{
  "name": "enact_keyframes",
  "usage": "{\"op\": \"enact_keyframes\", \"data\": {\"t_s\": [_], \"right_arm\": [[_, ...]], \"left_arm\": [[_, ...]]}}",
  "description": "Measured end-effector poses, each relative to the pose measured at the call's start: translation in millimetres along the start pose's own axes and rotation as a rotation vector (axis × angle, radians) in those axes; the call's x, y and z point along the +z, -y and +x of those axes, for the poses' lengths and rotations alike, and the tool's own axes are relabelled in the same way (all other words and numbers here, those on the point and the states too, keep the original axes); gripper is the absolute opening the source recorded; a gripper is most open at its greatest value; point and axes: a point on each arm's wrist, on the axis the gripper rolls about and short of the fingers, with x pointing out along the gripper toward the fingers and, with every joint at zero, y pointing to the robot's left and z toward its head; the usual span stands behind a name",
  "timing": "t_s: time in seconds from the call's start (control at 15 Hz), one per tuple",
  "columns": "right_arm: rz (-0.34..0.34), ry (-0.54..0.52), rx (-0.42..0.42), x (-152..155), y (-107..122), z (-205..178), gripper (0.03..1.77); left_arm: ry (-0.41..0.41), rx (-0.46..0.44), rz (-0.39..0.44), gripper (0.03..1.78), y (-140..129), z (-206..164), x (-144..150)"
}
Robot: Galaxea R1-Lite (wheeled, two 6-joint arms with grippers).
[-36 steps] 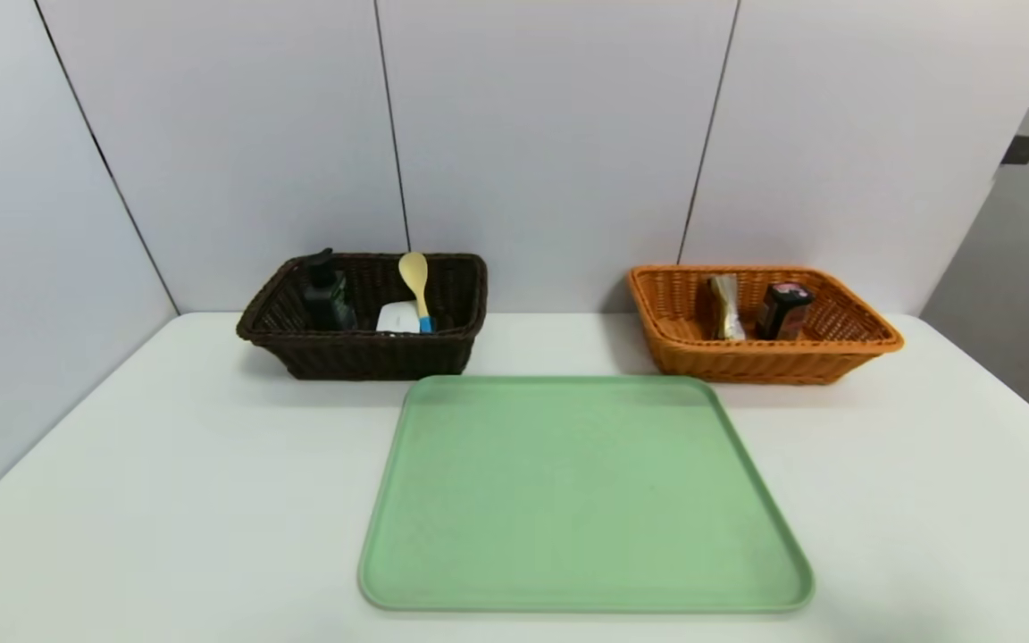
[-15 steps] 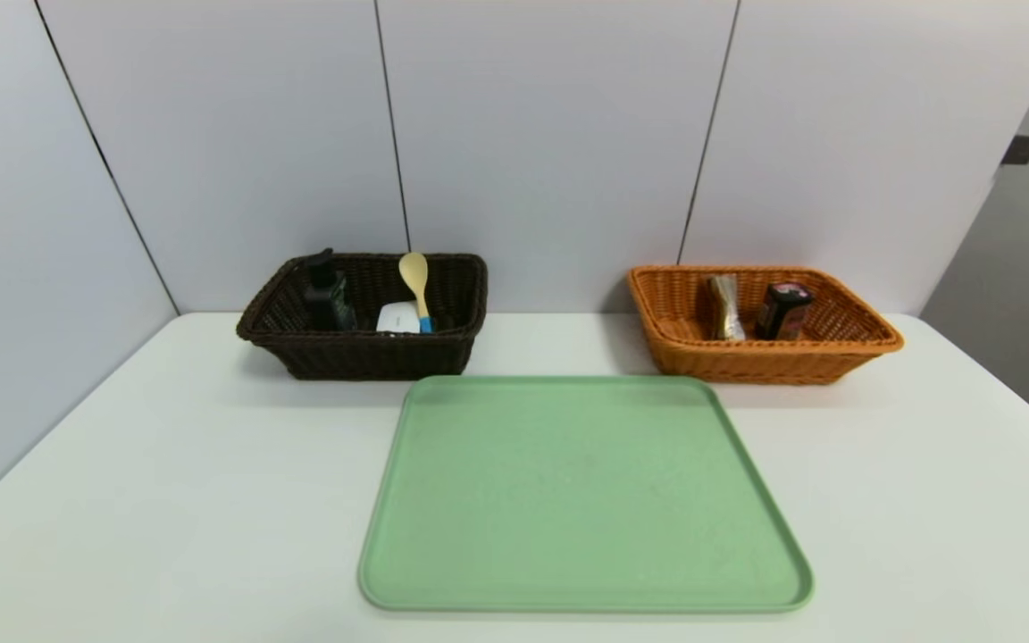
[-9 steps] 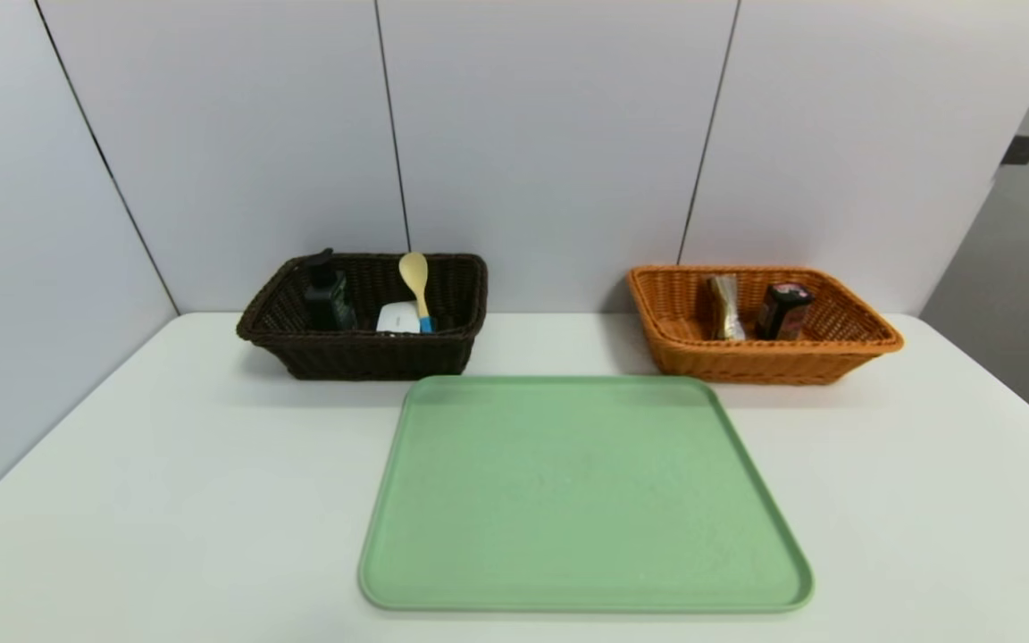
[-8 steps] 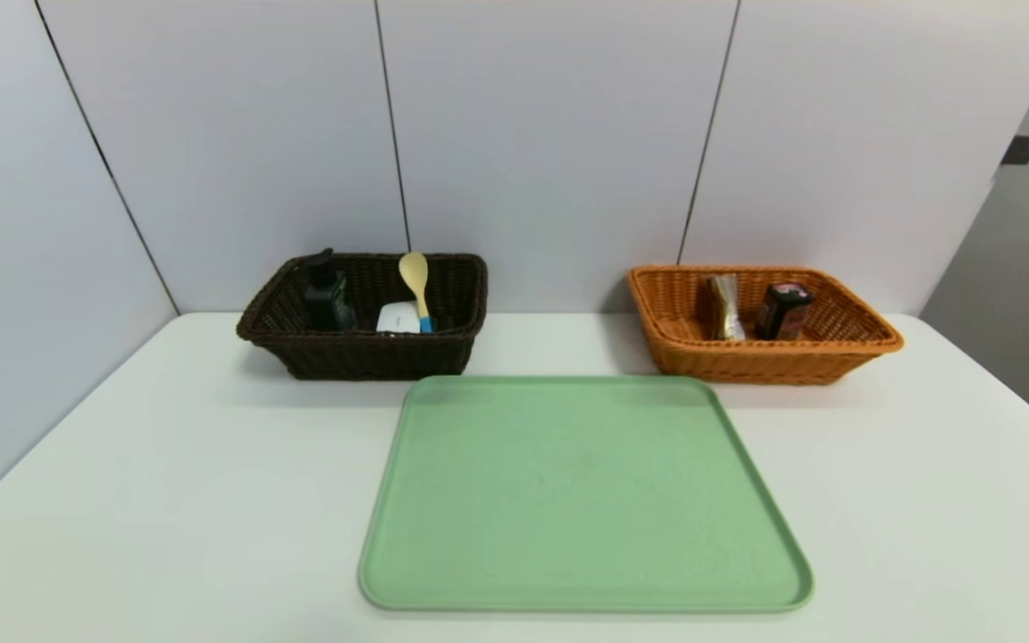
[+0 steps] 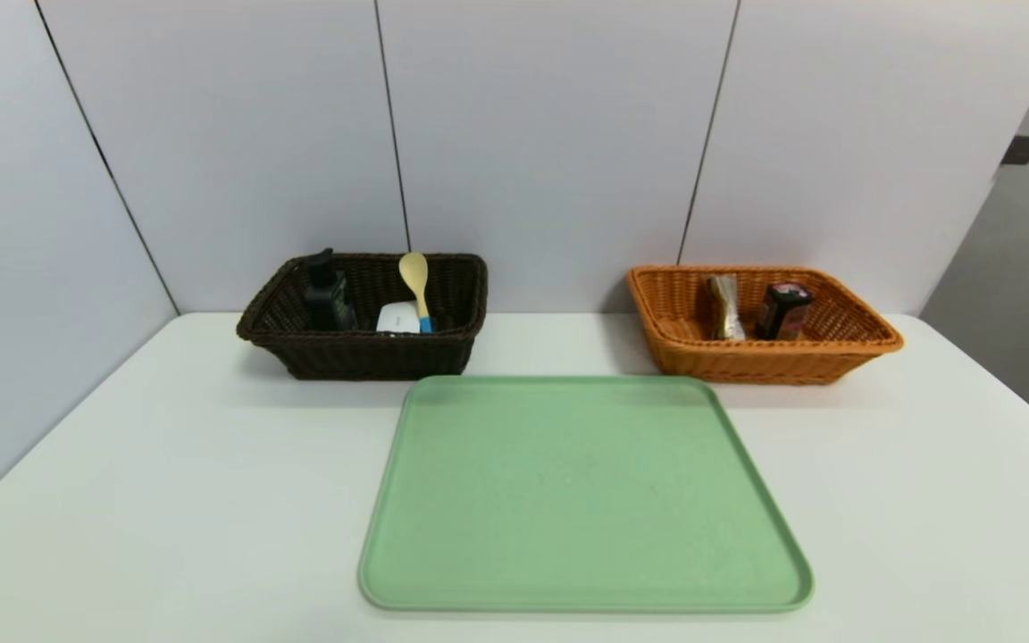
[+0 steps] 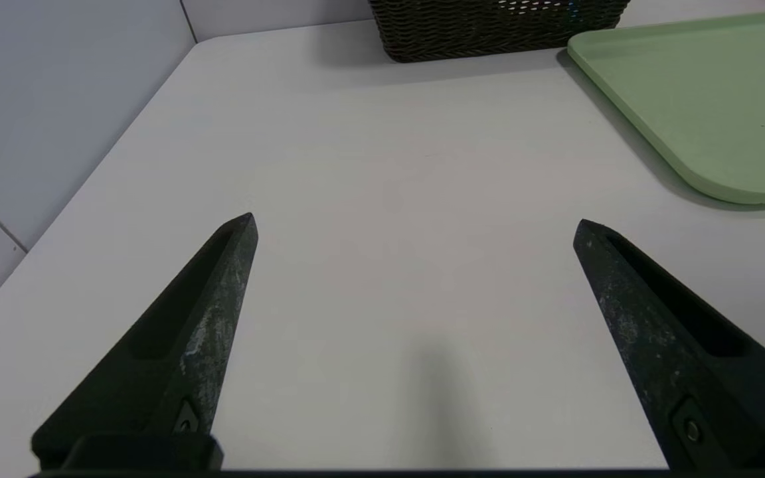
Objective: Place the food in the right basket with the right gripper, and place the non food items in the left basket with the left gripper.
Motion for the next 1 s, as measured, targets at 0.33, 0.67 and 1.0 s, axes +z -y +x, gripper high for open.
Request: {"op": "enact_keyframes", "data": {"t_s": [0.33,0.67,1.0], "right_arm": [[-0.001,0.000,0.000,0.0,0.0,0.0,1.71],[-0.001,0.000,0.000,0.0,0.0,0.0,1.71],[0.000,0.000,0.000,0.0,0.0,0.0,1.71]], "left_arm": [[0.000,0.000,0.000,1.69,0.0,0.0,0.0],[0.000,0.000,0.000,1.69,0.0,0.0,0.0],[0.000,0.000,0.000,1.69,0.0,0.0,0.1]]}}
